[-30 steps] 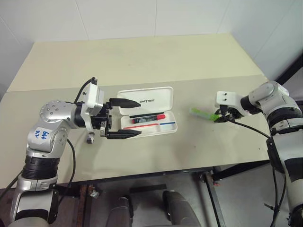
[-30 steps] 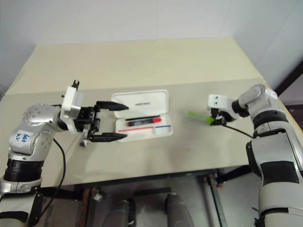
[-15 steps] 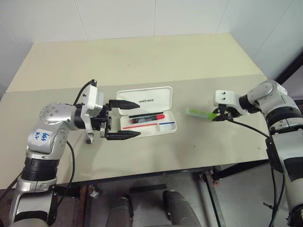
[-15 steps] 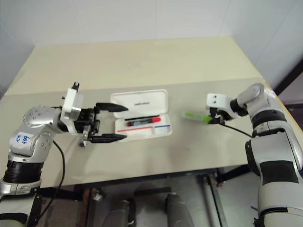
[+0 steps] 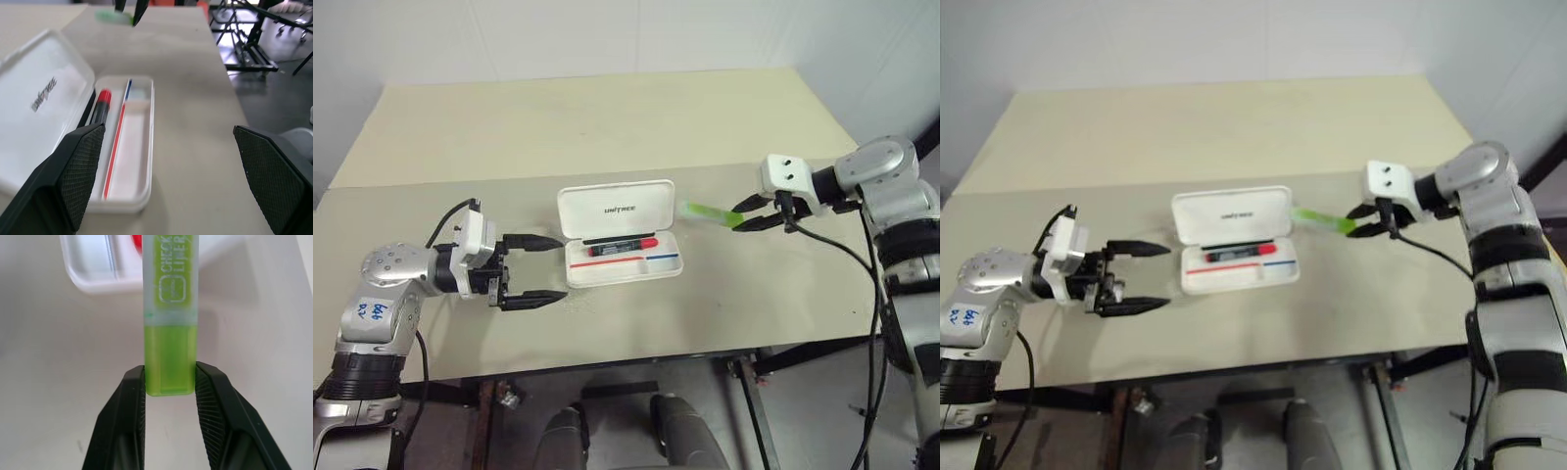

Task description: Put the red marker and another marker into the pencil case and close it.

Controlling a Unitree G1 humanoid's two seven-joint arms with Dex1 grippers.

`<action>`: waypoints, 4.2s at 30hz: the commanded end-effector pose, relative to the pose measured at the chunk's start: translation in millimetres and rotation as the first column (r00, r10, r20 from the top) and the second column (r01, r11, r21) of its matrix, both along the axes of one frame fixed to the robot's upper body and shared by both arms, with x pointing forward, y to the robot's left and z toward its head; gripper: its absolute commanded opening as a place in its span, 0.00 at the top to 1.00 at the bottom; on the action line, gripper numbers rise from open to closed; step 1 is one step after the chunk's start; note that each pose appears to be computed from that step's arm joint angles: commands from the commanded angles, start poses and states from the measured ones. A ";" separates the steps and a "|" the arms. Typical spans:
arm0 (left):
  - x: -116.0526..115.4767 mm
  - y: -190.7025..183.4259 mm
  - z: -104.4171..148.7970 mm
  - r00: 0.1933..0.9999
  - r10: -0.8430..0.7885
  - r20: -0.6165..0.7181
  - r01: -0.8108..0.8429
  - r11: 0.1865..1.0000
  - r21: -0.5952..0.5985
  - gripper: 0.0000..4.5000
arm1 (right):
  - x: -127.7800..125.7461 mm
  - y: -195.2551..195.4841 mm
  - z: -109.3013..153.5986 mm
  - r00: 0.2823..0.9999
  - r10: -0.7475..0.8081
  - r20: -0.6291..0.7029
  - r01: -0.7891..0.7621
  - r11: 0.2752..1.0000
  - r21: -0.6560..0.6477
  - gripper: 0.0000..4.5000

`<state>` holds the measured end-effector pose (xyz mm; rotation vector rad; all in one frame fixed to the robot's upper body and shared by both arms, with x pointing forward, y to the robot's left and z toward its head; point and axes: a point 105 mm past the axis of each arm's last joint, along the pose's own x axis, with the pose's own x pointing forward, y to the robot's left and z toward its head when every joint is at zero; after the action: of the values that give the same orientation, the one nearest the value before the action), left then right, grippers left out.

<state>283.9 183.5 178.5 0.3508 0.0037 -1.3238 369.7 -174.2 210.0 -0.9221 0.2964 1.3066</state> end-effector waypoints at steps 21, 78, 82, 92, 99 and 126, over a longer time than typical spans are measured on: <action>-8.1 19.9 -6.5 0.997 0.076 0.013 -0.077 0.996 0.055 0.00 | -42.2 136.4 -16.1 0.955 0.287 -0.071 -0.292 0.953 -0.077 0.76; -3.6 35.5 -11.3 0.954 0.298 0.029 -0.300 0.948 0.106 0.00 | -67.9 140.4 42.6 0.852 0.524 0.004 -0.503 0.814 0.292 0.01; -3.6 31.3 -0.2 0.914 0.405 0.025 -0.406 0.913 0.029 0.00 | -75.2 126.9 48.4 0.855 0.518 0.023 -0.483 0.779 0.399 0.01; -18.8 39.9 1.3 0.690 0.721 -0.062 -0.724 0.688 -0.053 0.00 | -68.1 80.3 55.1 0.910 0.406 0.082 -0.374 0.721 0.584 0.01; -33.2 41.3 -13.6 0.484 0.864 -0.138 -0.874 0.484 -0.037 0.00 | -67.0 61.9 52.9 0.939 0.337 0.069 -0.297 0.696 0.653 0.01; 5.3 42.1 -59.1 0.377 0.892 -0.249 -0.911 0.406 0.072 0.00 | -91.5 40.1 26.6 0.973 0.226 0.046 -0.203 0.743 0.638 0.01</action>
<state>287.5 222.3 113.1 0.0334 0.3558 -0.2226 283.6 -132.2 223.9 -0.3260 -0.1868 1.5098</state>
